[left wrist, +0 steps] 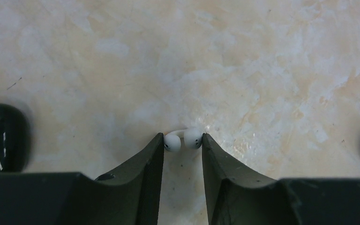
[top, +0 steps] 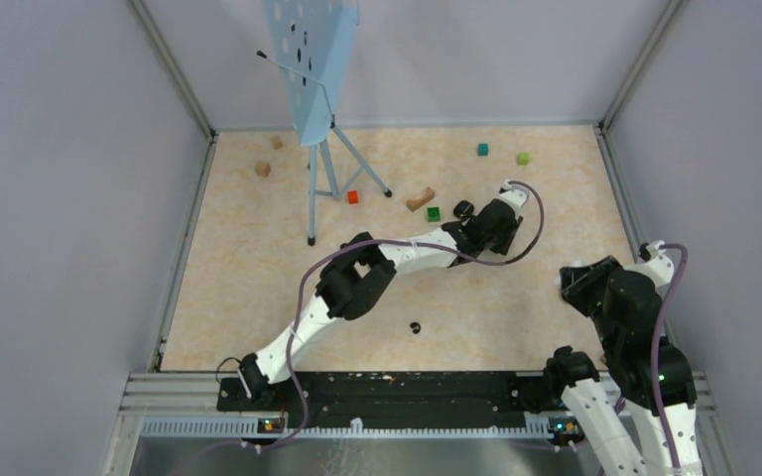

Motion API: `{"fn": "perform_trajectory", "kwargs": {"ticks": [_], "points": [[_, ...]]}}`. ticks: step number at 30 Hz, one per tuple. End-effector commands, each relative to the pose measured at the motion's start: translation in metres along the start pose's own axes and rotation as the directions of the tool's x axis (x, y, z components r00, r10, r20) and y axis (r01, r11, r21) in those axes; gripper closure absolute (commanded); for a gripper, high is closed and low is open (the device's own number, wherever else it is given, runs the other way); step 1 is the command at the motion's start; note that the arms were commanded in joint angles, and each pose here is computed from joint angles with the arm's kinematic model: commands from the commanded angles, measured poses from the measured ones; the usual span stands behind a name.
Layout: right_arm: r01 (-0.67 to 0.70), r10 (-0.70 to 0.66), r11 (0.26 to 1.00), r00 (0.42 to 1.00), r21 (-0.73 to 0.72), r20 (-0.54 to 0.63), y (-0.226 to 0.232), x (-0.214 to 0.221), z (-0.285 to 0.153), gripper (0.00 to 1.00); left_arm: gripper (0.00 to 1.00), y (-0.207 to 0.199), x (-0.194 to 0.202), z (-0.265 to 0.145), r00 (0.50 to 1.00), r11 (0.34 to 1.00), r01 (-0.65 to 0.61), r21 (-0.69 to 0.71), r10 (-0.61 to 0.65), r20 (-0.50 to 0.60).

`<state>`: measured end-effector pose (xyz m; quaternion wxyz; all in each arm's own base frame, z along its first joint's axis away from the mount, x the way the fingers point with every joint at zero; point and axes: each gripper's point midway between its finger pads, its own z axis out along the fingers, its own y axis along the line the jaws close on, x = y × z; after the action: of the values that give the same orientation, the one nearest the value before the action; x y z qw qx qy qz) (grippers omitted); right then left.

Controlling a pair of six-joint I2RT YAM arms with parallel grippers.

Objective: Insert the wireless bluetooth earbuds into the charging case
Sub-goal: Pick up the right earbud from the center of the board.

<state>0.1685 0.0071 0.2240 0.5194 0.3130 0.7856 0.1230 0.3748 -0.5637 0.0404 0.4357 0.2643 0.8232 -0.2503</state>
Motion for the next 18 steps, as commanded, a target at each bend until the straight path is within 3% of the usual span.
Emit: {"fn": "perform_trajectory", "kwargs": {"ticks": [1,9,18], "points": [[-0.021,0.023,0.999,0.999,-0.035,0.050,0.008,-0.013,-0.003,1.00,0.60,-0.007,-0.060,-0.038,0.992,0.999,0.031,0.012,-0.032,0.122],[-0.027,0.029,0.999,0.998,-0.045,0.051,0.010,-0.014,-0.006,1.00,0.60,-0.004,-0.079,-0.068,0.988,0.999,0.038,-0.003,-0.037,0.149],[-0.029,0.031,0.998,0.999,-0.058,0.042,0.012,-0.012,-0.006,1.00,0.61,0.004,-0.056,-0.124,0.996,0.998,0.061,0.007,-0.061,0.072]]}}
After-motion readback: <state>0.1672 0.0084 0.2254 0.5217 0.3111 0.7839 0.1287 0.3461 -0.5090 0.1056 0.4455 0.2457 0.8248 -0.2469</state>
